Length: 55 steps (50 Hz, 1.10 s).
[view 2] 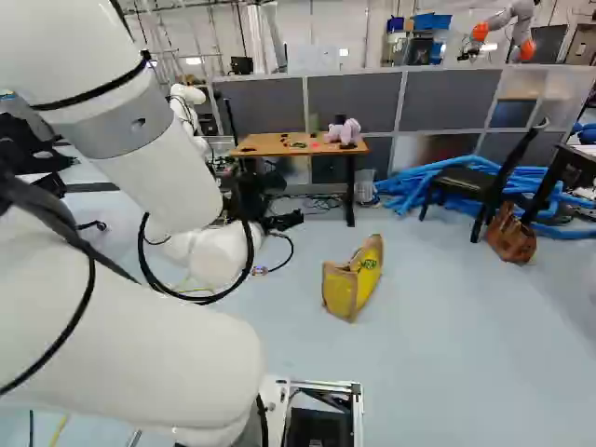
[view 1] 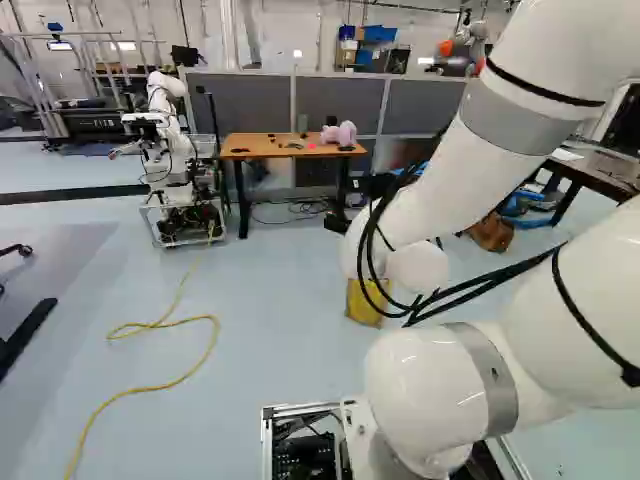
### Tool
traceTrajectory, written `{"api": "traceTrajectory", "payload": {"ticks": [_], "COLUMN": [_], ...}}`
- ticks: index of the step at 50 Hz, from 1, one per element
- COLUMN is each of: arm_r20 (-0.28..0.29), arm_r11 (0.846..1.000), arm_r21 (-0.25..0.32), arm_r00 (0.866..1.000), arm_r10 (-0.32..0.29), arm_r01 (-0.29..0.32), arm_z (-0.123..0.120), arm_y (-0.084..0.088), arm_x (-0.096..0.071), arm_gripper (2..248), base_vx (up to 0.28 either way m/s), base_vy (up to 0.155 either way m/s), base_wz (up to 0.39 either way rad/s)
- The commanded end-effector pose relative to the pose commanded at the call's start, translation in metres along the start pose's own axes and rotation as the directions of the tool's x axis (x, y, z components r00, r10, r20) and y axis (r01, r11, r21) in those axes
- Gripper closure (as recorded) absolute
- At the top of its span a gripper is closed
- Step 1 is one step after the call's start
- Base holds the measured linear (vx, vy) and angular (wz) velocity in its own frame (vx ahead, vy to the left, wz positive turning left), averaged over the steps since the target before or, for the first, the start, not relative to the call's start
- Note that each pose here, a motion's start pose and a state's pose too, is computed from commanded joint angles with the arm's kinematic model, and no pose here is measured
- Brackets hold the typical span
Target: Pick up the bag on the ground and place it on the table
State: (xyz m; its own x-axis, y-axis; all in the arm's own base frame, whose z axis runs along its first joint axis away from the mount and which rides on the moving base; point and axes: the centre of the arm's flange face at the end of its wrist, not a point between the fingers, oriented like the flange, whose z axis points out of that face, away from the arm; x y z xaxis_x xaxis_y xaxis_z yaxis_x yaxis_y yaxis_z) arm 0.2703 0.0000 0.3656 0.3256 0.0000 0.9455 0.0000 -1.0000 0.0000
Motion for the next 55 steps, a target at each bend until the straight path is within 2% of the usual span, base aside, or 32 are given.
{"api": "traceTrajectory", "payload": {"ticks": [25,55], "arm_r20": [0.0,0.0], "arm_r11": [1.0,1.0], "arm_r21": [0.0,0.0], "arm_r00": [1.0,1.0], "arm_r10": [0.0,0.0], "arm_r01": [0.0,0.0], "arm_z": [0.0,0.0], "arm_y": [0.0,0.0], "arm_x": [0.0,0.0], "arm_gripper": [3,3], "base_vx": [0.019,0.064], "base_vy": [0.0,-0.047], "base_wz": [-0.004,-0.24]}}
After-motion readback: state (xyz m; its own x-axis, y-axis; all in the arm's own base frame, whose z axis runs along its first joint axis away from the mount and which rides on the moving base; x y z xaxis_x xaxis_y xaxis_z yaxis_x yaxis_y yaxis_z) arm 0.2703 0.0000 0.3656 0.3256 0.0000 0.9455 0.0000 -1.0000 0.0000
